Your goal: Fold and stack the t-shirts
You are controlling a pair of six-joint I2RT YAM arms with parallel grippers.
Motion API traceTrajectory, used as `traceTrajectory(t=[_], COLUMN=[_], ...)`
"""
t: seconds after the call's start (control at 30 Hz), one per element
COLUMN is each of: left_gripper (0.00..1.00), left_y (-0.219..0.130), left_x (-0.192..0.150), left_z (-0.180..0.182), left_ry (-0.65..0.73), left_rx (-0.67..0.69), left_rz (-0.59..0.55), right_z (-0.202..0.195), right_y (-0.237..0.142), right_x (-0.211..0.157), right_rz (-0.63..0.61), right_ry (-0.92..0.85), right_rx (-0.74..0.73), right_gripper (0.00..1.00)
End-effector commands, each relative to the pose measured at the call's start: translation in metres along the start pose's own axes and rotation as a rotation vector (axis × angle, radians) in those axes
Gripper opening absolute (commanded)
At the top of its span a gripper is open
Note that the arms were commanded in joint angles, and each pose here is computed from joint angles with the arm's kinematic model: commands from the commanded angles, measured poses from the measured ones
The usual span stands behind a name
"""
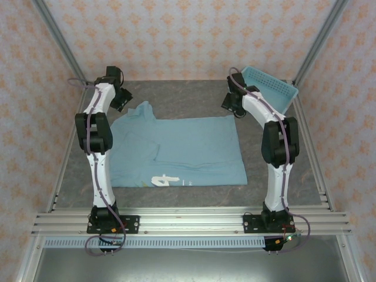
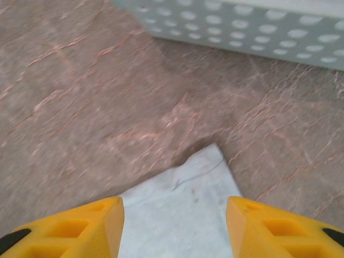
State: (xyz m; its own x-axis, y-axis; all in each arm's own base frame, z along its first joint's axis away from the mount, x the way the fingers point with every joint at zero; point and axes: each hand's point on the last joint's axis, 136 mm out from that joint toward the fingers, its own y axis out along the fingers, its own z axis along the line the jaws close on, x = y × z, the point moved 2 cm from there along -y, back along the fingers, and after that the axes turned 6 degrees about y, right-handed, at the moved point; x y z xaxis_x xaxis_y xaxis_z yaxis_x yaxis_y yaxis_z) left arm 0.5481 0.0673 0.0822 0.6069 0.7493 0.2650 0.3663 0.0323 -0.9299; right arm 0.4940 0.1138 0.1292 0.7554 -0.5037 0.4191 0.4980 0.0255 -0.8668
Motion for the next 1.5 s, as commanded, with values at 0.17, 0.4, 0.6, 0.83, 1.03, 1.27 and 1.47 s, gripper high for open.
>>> traceTrajectory(t=[0.17, 0.4, 0.6, 0.83, 1.03, 1.27, 1.47], left_gripper=[0.46, 0.39, 0.26, 0.12, 0.0, 0.0, 0.0], left_y=[0.022, 0.035, 0.038, 0.037, 0.017, -0.025, -0.045], left_x=[-0.01, -0.012, -0.012, -0.012, 0.003, 0.021, 0.018], left_z=[0.001, 0.004, 0.002, 0.004, -0.002, -0.016, -0.028], left_ry=[0.106, 0.12, 0.133, 0.148, 0.149, 0.142, 0.143], left_rx=[0.079, 0.105, 0.1, 0.116, 0.114, 0.074, 0.016], left_rz=[0.024, 0.027, 0.032, 0.03, -0.029, -0.125, -0.129], right_z=[-0.003, -0.001, -0.006, -0.01, -0.018, -0.02, -0.024], right_y=[-0.023, -0.024, -0.022, -0.019, -0.011, 0.01, 0.034], right_x=[-0.005, -0.012, -0.019, -0.021, -0.024, -0.018, -0.014], right_rz=[-0.003, 0.019, 0.029, 0.031, 0.021, -0.017, -0.032], right_ry=[0.032, 0.033, 0.041, 0.04, 0.043, 0.063, 0.082], right_rx=[0.046, 0.059, 0.051, 0.036, 0.002, -0.032, -0.096], right_gripper=[0.54, 0.54, 0.54, 0.54, 0.54, 0.54, 0.55])
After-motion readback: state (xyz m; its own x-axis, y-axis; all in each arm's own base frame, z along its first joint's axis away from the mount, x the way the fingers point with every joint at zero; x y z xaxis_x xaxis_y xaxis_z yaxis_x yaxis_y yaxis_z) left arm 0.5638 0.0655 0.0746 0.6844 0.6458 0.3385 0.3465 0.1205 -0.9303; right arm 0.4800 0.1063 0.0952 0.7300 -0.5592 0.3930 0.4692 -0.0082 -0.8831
